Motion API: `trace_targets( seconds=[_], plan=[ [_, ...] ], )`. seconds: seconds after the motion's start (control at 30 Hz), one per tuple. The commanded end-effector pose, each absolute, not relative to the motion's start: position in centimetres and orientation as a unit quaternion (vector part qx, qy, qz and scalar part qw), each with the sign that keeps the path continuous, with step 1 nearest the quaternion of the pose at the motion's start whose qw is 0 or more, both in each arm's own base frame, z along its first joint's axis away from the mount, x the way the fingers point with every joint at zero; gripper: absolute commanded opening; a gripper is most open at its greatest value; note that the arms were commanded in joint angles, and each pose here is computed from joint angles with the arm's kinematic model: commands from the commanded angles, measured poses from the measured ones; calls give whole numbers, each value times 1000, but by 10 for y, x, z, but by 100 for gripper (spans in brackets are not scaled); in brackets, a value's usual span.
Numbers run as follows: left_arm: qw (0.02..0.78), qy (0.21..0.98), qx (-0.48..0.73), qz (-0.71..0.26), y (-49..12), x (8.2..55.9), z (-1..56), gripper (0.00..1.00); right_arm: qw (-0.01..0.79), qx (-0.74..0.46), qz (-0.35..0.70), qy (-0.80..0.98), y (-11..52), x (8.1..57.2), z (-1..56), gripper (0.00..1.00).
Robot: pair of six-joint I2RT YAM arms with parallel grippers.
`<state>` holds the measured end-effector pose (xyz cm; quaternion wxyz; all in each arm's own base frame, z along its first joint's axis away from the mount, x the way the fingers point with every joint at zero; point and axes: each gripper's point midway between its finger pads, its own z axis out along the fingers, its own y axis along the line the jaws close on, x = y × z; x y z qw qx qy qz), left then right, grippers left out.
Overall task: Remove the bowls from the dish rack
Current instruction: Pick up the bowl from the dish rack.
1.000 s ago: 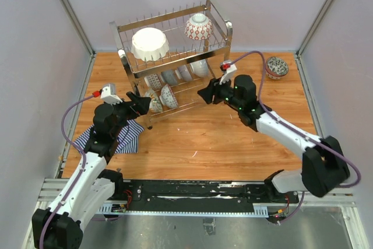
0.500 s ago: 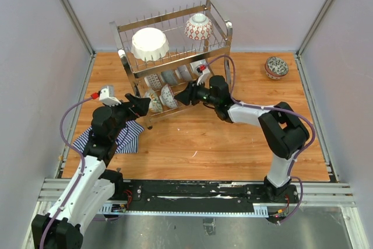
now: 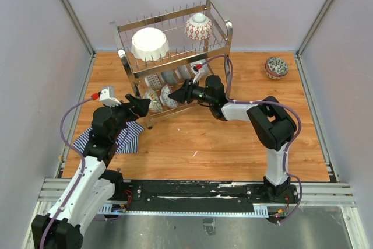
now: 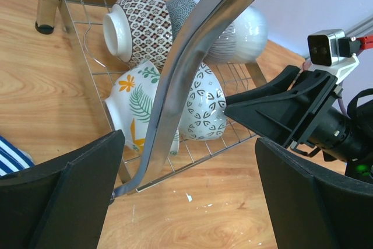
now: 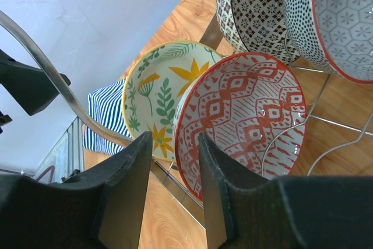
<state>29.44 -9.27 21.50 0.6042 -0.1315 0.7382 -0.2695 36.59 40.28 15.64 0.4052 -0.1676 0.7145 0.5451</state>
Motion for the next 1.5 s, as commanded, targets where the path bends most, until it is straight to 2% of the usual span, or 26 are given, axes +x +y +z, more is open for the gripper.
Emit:
trace_targets(
  seconds=[0.0, 0.1, 0.3, 0.43, 0.67, 1.13, 1.47],
  plan=[
    [606, 739, -127, -268, -94, 293, 212, 100, 406, -182, 578, 684, 420, 358, 175, 37],
    [605, 739, -127, -267, -93, 292, 211, 100, 397, -179, 582, 687, 423, 358, 167, 33],
    [605, 739, -127, -266, -93, 292, 210, 100, 388, -181, 588, 686, 429, 357, 162, 31],
    [605, 739, -128, -266, -93, 292, 210, 100, 387, -178, 591, 685, 430, 357, 161, 23],
    [605, 740, -128, -266, -93, 292, 209, 100, 392, -179, 598, 675, 429, 355, 168, 2],
    [610, 734, -131, -267, -91, 290, 217, 100, 423, -192, 633, 620, 425, 341, 227, 1],
    [612, 732, -132, -269, -91, 288, 221, 100, 418, -180, 662, 595, 422, 333, 245, 1]
  ],
)
